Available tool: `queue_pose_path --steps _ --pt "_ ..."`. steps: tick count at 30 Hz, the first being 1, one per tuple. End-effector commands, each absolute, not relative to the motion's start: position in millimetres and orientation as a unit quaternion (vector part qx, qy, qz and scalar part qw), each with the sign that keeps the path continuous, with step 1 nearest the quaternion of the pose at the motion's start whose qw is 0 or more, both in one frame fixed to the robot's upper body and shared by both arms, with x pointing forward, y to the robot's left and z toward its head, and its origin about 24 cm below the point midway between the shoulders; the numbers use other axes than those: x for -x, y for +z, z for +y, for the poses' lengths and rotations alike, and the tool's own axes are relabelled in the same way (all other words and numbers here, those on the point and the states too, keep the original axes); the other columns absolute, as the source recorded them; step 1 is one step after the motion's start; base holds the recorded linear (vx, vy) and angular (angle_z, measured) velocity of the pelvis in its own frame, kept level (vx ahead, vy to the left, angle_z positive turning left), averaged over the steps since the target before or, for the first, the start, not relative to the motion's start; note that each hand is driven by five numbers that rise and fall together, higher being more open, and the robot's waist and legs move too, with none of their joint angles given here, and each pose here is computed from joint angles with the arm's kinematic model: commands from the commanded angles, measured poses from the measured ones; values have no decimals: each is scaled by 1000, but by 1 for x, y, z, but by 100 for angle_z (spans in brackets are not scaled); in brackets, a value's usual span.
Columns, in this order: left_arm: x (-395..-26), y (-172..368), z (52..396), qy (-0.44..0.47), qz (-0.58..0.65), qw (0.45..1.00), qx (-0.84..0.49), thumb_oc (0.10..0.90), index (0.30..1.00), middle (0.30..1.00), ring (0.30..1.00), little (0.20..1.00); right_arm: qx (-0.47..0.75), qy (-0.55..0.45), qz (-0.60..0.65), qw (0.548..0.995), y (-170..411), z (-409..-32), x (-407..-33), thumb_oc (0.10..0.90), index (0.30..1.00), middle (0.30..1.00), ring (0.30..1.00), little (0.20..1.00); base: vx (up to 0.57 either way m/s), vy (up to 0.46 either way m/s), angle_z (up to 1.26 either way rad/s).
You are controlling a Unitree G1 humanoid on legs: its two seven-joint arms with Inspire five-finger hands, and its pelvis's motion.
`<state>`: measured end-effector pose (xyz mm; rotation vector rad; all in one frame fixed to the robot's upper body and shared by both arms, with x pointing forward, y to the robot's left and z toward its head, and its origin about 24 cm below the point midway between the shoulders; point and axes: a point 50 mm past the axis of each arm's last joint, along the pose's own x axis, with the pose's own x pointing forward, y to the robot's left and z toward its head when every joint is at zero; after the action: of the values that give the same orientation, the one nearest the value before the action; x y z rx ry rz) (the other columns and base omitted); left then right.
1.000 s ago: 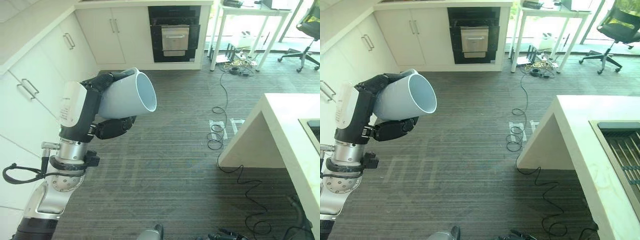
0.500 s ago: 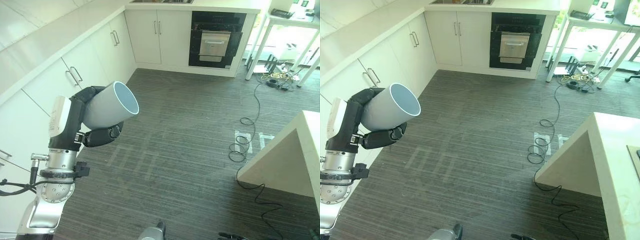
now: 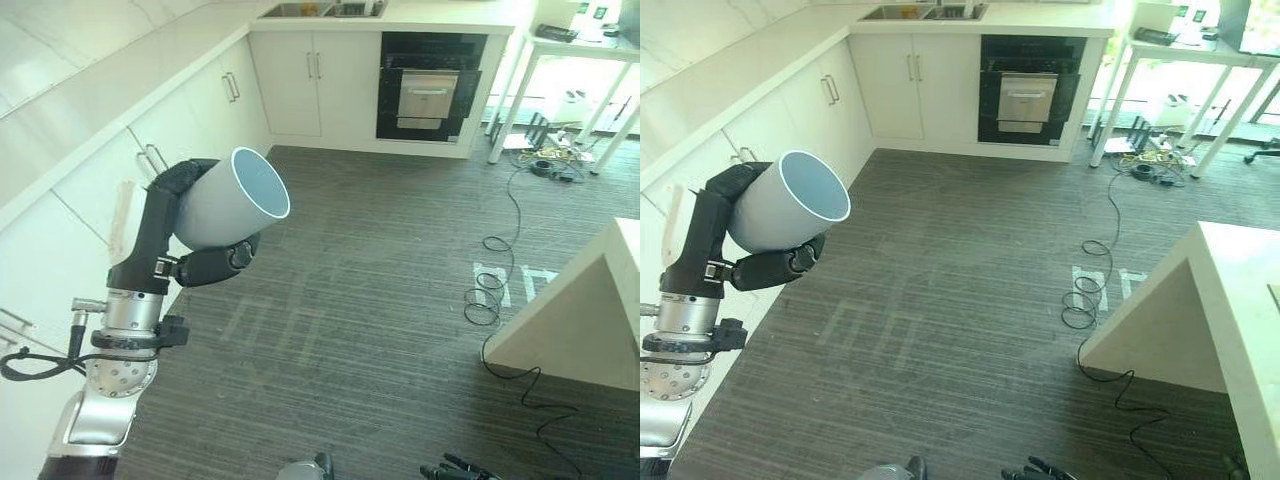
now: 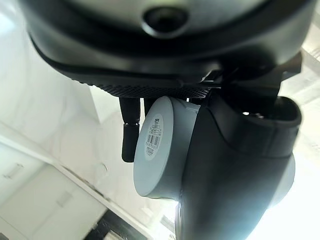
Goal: Place the dishes in the dishwasher.
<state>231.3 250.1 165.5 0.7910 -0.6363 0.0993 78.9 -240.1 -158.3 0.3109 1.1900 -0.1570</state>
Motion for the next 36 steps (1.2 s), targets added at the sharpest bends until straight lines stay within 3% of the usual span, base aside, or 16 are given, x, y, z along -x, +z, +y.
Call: queue_pose_path --steps 1,10,19,30,36 --pt "-270 167 220 50 -328 884 -331 400 300 300 300 300 -188 -137 481 845 -149 -227 -110 800 900 900 900 900 -16 -66 -30" --pt "-268 154 212 37 -307 901 -305 400 300 300 300 300 -191 -152 455 856 -141 -221 -135 800 900 900 900 900 10 -165 7" --pt "-270 156 210 5 -308 899 -310 400 300 300 300 300 -91 -99 506 852 -145 -237 -125 800 900 900 900 900 106 -112 5" --pt "-276 150 207 1 -276 903 -330 400 300 300 300 300 -63 -157 575 800 -157 -256 -79 800 900 900 900 900 366 287 -12" --pt "-282 144 201 -29 -271 900 -341 400 300 300 300 300 -84 -155 551 816 -159 -236 -86 800 900 900 900 900 314 296 56"
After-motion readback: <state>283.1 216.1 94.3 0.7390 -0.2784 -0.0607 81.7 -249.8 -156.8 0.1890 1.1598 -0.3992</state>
